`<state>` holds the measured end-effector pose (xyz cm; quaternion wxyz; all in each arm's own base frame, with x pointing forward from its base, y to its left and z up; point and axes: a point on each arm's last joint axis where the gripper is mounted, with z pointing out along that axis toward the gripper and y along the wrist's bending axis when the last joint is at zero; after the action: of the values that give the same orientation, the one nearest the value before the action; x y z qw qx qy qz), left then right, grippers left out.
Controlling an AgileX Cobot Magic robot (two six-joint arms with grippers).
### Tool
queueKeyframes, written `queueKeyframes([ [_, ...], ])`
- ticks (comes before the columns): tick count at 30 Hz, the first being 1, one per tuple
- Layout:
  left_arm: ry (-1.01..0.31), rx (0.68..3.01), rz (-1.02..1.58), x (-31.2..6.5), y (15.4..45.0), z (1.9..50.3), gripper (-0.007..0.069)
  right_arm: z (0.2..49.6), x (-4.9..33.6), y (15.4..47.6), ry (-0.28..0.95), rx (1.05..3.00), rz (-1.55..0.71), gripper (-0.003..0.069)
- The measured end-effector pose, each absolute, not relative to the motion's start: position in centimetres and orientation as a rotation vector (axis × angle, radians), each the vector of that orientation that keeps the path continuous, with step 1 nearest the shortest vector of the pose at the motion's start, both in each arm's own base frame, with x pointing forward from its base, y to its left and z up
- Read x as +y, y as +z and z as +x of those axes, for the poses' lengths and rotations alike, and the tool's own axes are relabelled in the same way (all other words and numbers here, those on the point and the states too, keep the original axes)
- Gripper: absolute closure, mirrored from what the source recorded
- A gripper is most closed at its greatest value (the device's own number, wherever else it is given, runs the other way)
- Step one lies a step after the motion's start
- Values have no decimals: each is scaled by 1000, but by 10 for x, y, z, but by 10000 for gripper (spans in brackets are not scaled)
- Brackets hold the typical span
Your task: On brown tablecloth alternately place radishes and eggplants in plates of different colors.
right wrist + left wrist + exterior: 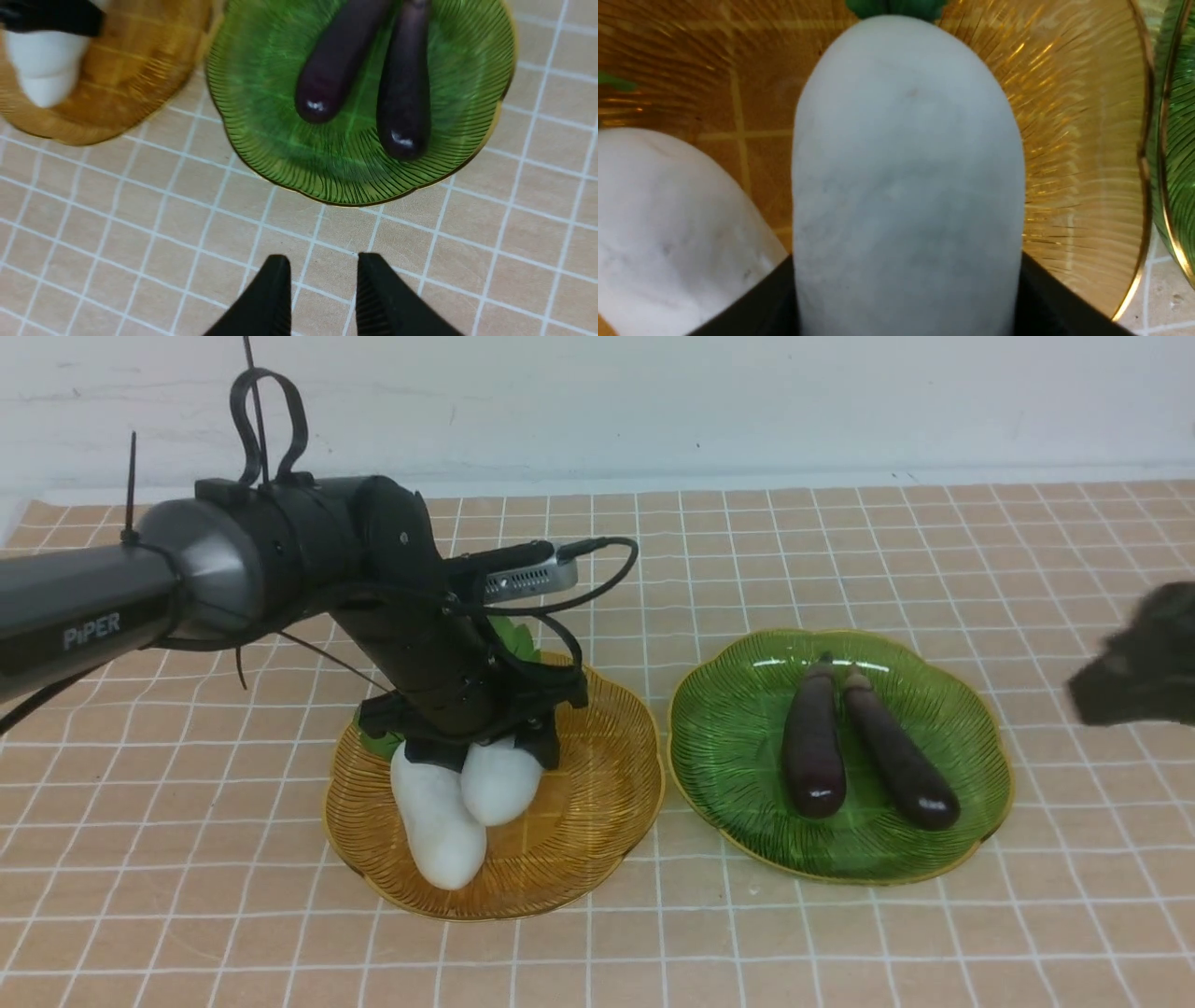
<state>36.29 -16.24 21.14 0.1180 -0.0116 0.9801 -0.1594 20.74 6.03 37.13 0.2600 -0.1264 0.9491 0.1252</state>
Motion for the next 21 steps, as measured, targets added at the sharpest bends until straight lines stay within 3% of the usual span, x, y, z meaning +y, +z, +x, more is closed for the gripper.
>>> queueKeyframes([
  [6, -465, 2864, -21, -162, 211, 363, 111, 100, 39, 398, 336, 2305, -351, 469],
  [9, -465, 2864, -20, -162, 211, 363, 111, 24, 21, 387, 293, 2062, -338, 470],
  [12, -460, 2862, -17, -162, 212, 363, 122, -12, 11, 367, 261, 1773, -282, 523],
  [14, -457, 2858, -6, -162, 213, 363, 159, -15, 8, 346, 264, 1610, -236, 613],
  [16, -456, 2852, 12, -162, 215, 363, 246, -4, 10, 332, 276, 1567, -210, 654],
  [21, -453, 2837, 69, -161, 222, 361, 414, 19, 12, 310, 285, 1515, -159, 673],
])
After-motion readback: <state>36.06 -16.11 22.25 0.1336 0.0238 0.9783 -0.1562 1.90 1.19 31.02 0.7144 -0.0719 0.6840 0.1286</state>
